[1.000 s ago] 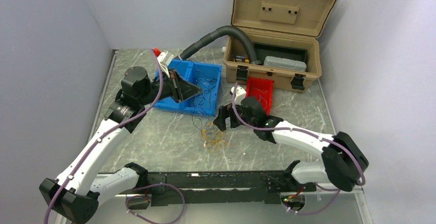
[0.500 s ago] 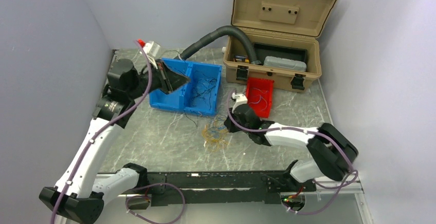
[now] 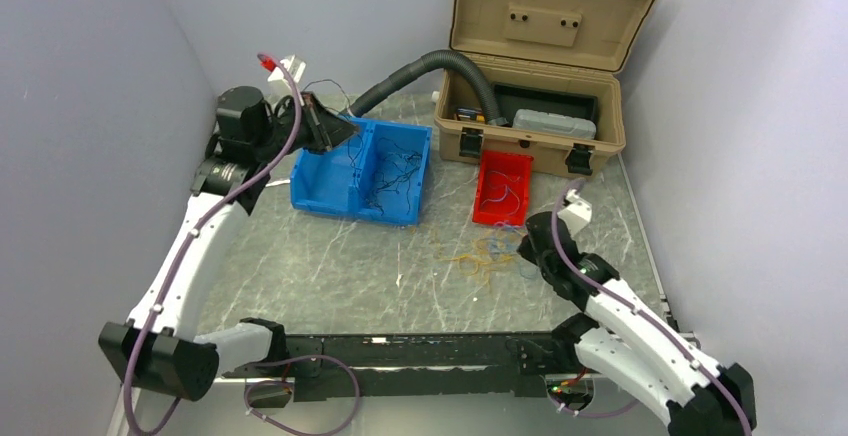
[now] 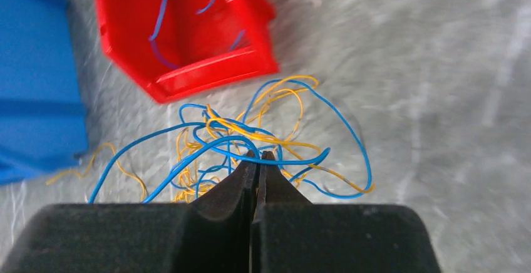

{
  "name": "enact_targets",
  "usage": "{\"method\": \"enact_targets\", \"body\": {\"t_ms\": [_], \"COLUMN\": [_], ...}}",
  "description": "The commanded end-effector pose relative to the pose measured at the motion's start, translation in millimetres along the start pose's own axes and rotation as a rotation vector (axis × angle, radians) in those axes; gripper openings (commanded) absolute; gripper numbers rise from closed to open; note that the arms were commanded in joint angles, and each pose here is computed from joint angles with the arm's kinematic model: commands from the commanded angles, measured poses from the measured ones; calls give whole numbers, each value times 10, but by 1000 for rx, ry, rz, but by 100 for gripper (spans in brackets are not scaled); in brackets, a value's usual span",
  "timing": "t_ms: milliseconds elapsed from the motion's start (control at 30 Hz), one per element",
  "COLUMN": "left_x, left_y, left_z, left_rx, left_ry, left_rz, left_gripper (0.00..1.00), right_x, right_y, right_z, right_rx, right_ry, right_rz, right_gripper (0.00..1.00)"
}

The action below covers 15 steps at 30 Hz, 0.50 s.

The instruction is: Untangle the cables

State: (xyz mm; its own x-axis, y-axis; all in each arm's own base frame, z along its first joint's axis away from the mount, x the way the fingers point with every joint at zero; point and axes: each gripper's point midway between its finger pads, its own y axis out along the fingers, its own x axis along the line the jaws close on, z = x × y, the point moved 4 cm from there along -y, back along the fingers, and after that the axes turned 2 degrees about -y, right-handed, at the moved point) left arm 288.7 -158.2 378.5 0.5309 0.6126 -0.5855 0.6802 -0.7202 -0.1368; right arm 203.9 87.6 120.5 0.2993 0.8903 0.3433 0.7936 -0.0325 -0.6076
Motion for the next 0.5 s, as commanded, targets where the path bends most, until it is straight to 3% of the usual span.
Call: {"method": "enact_targets", "body": {"t_ms": [0,100,167,233,267,333,467], "left_x": [-8,-13,7,18,35,51,164], "left_y": [157,266,363,469,530,638,899], "left_z": [-156,-221,-236,-245,-236,-231,-185], "left_rx": [-39,-32,-16,-2,10,24,54], "left_ry": [19,15,1,-13,-21,-26,-22], "left_rz": [31,56,70,86,89,85,60], "left_gripper": [0,0,0,0,0,0,0], "right_x": [-374,-471,-519,-558,-560,-561,-551], "right_y": [-268,-376,-422,-473,-492,-538,-621], "right_z": [-256,-351,-373,-396,-405,-436,-505], "right_rx": [-93,-137,-153,-169,-173,-183,-205], "right_ry": [99,121,121,137,141,143,149], "right_rz": [232,286,301,307,299,285,258], "right_gripper": [0,0,7,60,76,84,85]}}
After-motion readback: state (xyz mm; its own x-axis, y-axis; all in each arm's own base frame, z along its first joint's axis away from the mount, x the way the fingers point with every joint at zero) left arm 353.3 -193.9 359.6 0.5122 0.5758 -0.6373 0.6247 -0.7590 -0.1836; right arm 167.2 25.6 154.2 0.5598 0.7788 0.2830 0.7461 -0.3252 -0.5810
